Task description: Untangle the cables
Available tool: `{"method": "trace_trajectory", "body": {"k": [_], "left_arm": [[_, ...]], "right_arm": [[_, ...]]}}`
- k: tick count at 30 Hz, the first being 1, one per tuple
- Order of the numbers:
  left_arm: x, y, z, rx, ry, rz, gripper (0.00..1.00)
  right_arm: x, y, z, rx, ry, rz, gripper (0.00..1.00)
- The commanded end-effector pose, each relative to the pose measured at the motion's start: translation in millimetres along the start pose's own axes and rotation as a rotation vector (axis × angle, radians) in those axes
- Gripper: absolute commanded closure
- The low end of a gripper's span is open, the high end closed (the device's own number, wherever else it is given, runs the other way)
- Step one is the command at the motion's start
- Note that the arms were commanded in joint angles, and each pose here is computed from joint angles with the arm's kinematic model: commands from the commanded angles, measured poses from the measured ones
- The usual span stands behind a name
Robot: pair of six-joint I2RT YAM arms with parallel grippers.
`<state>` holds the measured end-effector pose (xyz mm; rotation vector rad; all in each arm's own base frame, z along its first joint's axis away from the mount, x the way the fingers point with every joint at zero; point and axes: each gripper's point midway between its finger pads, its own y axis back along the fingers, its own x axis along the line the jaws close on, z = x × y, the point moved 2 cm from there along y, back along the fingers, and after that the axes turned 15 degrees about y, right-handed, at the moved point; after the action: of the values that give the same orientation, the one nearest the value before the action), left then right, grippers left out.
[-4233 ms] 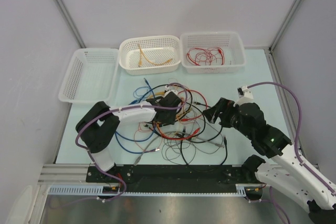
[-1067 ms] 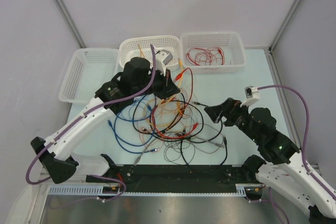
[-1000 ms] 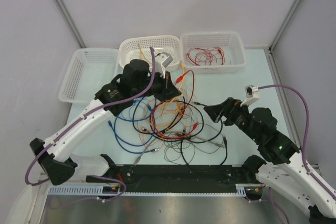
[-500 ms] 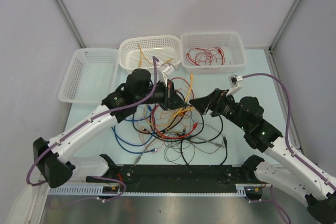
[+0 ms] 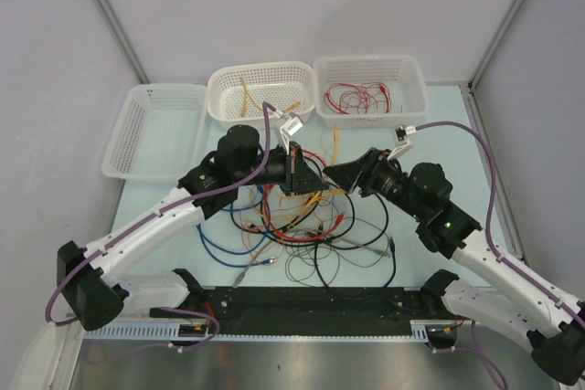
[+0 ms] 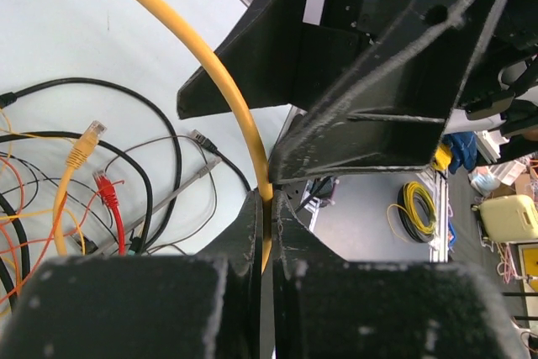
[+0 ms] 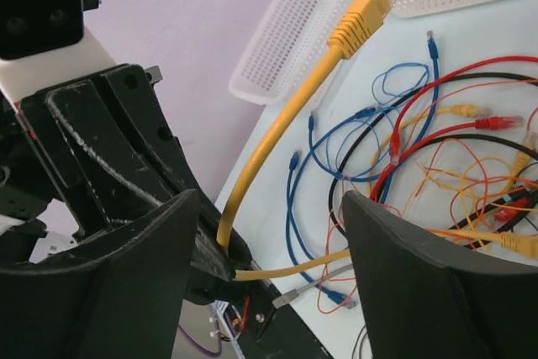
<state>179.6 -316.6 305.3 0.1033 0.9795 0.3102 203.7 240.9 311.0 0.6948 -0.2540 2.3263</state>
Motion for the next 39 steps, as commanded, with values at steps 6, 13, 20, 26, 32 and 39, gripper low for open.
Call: {"method": "trace_trajectory", "body": {"k": [6, 13, 20, 26, 32, 39], "left_arm": [[-14.9, 10.2, -2.0, -0.017, -0.033, -0.067, 0.98], [9.4, 18.7, -2.2, -0.074, -0.030, 0.076, 0.17], [32.0, 34.3, 0.1, -0.223, -0.067, 0.154, 0.00], [25.4, 37.5, -6.6, -0.327, -0.157, 0.018, 0.00], [3.9, 40.4, 0.7, -0.417, -0.307, -0.015, 0.00], [1.8, 32.4, 5.5, -0.447, -0.406, 0.002, 0.05]], "right_arm": [[25.4, -14.7, 29.8, -0.083, 0.003, 0.104, 0.81], [28.3, 1.3, 49.9, -0.109, 0.057, 0.051, 1.00], [25.9, 15.1, 58.0, -0.094, 0.022, -0.004, 1.00], [30.0, 14.5, 64.3, -0.083, -0.107, 0.034, 1.00], [31.4, 7.0, 59.5, -0.042, -0.178, 0.056, 1.00], [32.9, 1.9, 51.6, 0.023, -0.290, 0.079, 1.00]]}}
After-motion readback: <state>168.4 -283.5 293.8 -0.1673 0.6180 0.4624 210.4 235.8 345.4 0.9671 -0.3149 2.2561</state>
